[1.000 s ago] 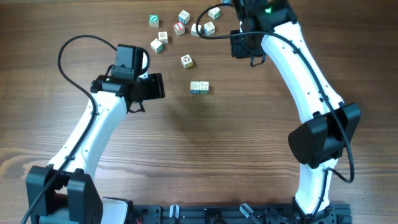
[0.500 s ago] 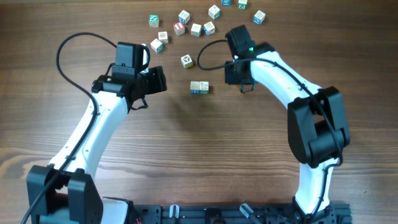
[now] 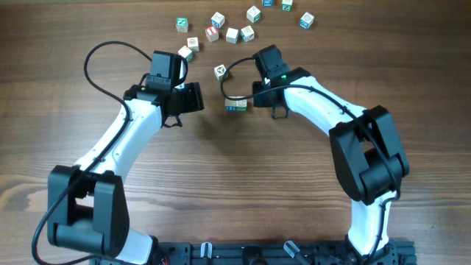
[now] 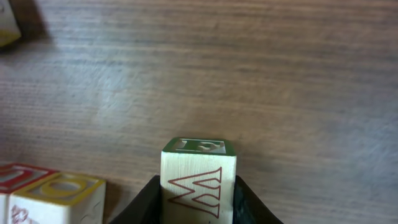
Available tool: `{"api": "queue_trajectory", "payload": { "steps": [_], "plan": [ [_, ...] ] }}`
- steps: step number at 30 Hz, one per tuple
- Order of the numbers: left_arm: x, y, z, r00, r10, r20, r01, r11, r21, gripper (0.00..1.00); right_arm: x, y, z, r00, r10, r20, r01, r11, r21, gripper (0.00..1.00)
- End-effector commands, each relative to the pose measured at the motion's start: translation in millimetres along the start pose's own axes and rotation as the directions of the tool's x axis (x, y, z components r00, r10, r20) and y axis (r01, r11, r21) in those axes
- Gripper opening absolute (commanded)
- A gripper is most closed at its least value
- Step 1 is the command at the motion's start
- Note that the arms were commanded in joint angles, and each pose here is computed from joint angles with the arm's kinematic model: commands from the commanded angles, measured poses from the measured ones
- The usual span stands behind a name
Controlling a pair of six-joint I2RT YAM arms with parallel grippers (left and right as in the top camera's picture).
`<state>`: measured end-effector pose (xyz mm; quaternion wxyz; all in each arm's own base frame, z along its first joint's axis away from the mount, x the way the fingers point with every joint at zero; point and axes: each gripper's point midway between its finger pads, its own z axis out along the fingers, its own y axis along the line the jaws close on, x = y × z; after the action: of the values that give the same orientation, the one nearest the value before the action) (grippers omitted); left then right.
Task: Form a horizontal line
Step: 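Carry the W block to the right of the cow block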
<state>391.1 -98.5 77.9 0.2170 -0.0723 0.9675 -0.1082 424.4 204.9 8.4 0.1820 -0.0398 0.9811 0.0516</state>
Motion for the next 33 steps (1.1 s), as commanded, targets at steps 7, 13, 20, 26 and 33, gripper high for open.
{"api": "queue_trajectory", "payload": {
  "steps": [7, 13, 20, 26, 33],
  "plan": [
    [1, 23, 28, 1.000, -0.004, -0.002, 0.004, 0.992, -0.123, 0.57, 46, -4, 9, 0.985, 0.060, -0.161, -0.058, 0.998, 0.014, 0.19],
    [19, 31, 60, 0.997, -0.012, -0.072, 0.002, 0.990, -0.138, 0.57, 54, -4, 7, 0.978, 0.065, -0.198, -0.065, 0.998, 0.010, 0.20],
    [11, 23, 71, 0.999, -0.008, -0.043, 0.004, 0.995, -0.097, 0.50, 57, 2, 7, 0.975, 0.066, -0.214, -0.072, 0.997, -0.021, 0.25],
    [9, 6, 80, 0.997, 0.069, -0.036, -0.069, 0.998, -0.011, 0.43, 59, 7, 6, 0.972, 0.061, -0.228, -0.075, 0.996, -0.050, 0.25],
    [27, -9, 97, 0.991, 0.093, -0.093, -0.088, 0.994, 0.057, 0.09, 59, 7, 6, 0.972, 0.061, -0.228, -0.075, 0.996, -0.050, 0.29]
  ]
}}
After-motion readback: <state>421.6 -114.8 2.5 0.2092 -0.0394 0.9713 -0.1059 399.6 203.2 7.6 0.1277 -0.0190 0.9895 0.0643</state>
